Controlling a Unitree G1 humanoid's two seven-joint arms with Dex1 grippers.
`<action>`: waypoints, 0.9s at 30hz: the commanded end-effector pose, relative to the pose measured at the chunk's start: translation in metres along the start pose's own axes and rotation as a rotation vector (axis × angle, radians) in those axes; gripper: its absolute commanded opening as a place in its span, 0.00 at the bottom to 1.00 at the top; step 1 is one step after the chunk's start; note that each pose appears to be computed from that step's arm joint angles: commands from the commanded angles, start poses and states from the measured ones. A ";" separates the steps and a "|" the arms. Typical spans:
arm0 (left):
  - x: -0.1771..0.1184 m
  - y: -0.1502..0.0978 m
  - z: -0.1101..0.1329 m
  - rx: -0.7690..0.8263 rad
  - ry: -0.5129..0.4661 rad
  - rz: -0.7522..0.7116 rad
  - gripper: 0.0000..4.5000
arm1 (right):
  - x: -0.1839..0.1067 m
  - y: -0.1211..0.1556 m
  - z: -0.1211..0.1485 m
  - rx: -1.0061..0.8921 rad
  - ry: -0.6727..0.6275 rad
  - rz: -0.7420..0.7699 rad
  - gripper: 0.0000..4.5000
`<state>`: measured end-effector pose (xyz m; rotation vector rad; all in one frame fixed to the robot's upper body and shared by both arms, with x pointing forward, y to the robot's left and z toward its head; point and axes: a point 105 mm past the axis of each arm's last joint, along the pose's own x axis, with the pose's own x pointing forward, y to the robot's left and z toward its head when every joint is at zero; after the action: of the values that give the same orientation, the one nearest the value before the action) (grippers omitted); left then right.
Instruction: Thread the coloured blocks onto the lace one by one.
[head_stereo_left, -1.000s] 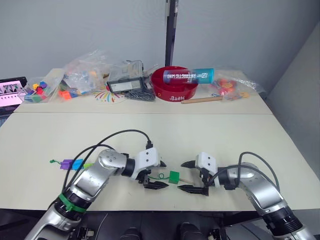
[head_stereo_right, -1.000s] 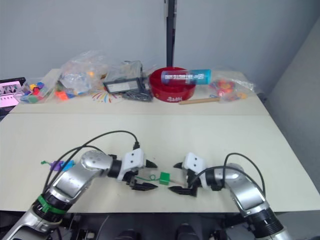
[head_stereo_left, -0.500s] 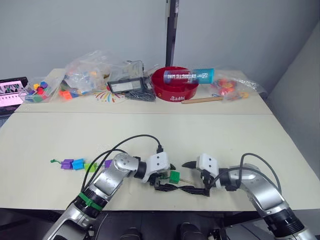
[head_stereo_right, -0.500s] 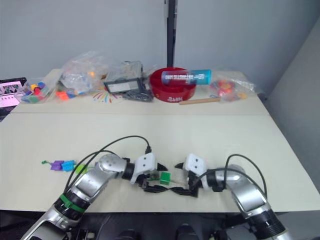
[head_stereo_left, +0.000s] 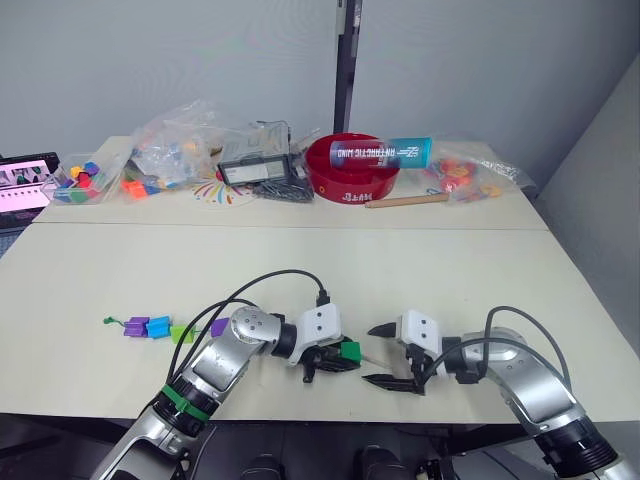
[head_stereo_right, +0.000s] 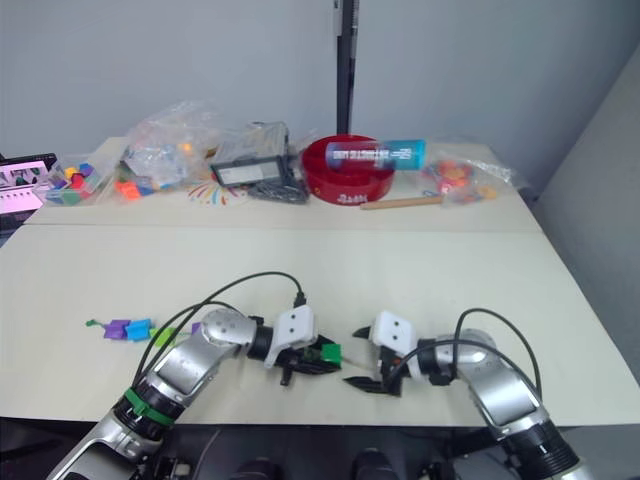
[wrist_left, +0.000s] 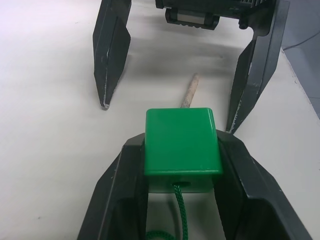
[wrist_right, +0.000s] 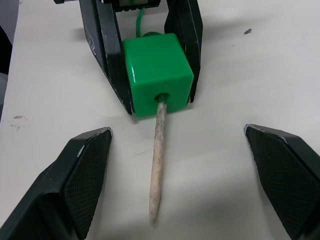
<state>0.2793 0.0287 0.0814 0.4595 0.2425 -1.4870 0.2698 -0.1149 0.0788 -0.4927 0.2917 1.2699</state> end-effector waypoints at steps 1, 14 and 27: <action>-0.002 0.004 0.009 0.038 -0.020 0.006 0.27 | -0.005 -0.001 -0.010 -0.025 0.067 -0.012 0.74; -0.007 0.004 0.011 0.040 -0.025 0.011 0.27 | -0.013 -0.008 -0.015 -0.036 0.100 -0.042 0.00; -0.095 0.021 -0.037 0.055 0.210 0.075 0.27 | -0.027 -0.020 -0.019 -0.070 0.119 -0.040 0.00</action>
<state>0.2964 0.1186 0.0935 0.6580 0.3259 -1.3940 0.2781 -0.1360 0.0824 -0.6016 0.2970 1.2651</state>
